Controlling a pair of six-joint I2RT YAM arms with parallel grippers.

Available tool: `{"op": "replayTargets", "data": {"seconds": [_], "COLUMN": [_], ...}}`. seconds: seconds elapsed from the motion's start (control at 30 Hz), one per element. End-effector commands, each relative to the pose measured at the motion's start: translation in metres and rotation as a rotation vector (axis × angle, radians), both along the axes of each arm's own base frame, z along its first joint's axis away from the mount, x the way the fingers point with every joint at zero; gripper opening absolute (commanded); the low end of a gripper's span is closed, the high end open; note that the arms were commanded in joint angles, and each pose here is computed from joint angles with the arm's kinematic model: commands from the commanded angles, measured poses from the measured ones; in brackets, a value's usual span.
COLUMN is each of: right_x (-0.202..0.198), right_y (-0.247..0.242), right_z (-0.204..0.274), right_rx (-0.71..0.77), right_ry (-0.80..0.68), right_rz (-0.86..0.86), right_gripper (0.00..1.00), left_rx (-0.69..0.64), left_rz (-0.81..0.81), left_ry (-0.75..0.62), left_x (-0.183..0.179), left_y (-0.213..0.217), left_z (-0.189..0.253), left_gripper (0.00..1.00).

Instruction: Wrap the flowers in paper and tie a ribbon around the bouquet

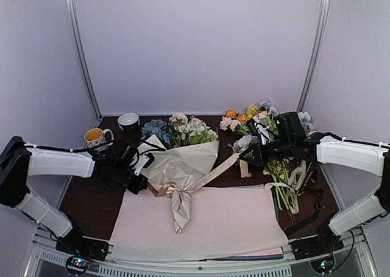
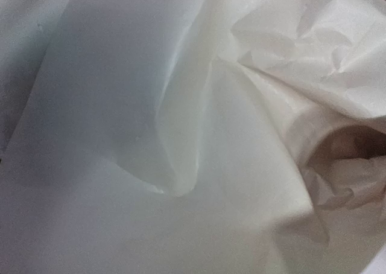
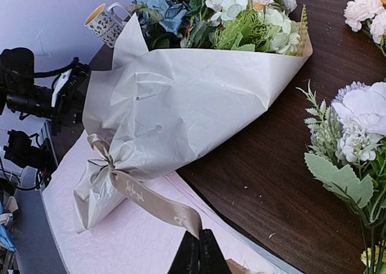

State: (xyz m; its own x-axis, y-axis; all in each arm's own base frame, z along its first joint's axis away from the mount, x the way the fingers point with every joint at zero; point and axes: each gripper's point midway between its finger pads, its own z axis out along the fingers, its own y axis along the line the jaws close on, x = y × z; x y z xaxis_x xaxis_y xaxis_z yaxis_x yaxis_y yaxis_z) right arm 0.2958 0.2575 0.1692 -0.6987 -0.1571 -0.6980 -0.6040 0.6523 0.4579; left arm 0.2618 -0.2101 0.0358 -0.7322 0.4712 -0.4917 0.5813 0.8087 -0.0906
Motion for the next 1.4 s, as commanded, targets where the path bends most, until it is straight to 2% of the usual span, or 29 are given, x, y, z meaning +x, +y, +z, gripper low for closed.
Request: {"op": "replayTargets", "data": {"seconds": [0.0, 0.13, 0.2, 0.33, 0.47, 0.6, 0.7, 0.8, 0.93, 1.1, 1.3, 1.37], "right_x": [0.003, 0.005, 0.005, 0.003, 0.000, -0.009, -0.024, -0.045, -0.075, -0.085, -0.078, -0.077], "right_y": [-0.001, -0.003, -0.007, -0.011, -0.013, 0.004, 0.040, 0.099, 0.176, 0.230, 0.241, 0.238], "right_z": [0.003, -0.007, -0.013, -0.018, -0.022, -0.009, 0.017, 0.054, 0.072, 0.057, 0.046, 0.043], "right_rx": [0.011, -0.013, -0.031, -0.053, -0.087, -0.110, -0.050, 0.090, 0.194, 0.189, 0.194, 0.184], "right_ry": [-0.011, 0.014, 0.023, 0.037, 0.057, 0.001, -0.097, -0.225, -0.266, -0.236, -0.190, -0.184], "right_rz": [-0.003, -0.021, -0.041, -0.057, -0.056, 0.014, 0.125, 0.258, 0.424, 0.507, 0.498, 0.493], "right_gripper": [0.00, 0.00, 0.01, 0.15, 0.30, 0.35, 0.39, 0.42, 0.41, 0.40, 0.15, 0.10], "left_rx": [-0.098, -0.370, -0.515, -0.637, -0.676, -0.684, -0.683, -0.679, -0.685, -0.682, -0.671, -0.659], "left_rz": [-0.023, -0.227, -0.330, -0.392, -0.452, -0.493, -0.505, -0.501, -0.490, -0.475, -0.464, -0.458], "left_ry": [-0.066, -0.223, -0.354, -0.506, -0.496, -0.502, -0.491, -0.475, -0.482, -0.489, -0.501, -0.498], "left_x": [-0.013, -0.046, -0.066, -0.079, -0.085, -0.090, -0.091, -0.089, -0.088, -0.088, -0.089, -0.089], "left_y": [-0.009, -0.045, -0.054, -0.055, -0.067, -0.081, -0.088, -0.091, -0.091, -0.088, -0.082, -0.080], "left_z": [0.046, 0.132, 0.186, 0.244, 0.264, 0.272, 0.269, 0.263, 0.263, 0.261, 0.259, 0.256], "left_gripper": [0.00, 0.00, 0.00, 0.00, 0.00, 0.00, 0.00, 0.00, 0.00, 0.00, 0.00, 0.00]}}
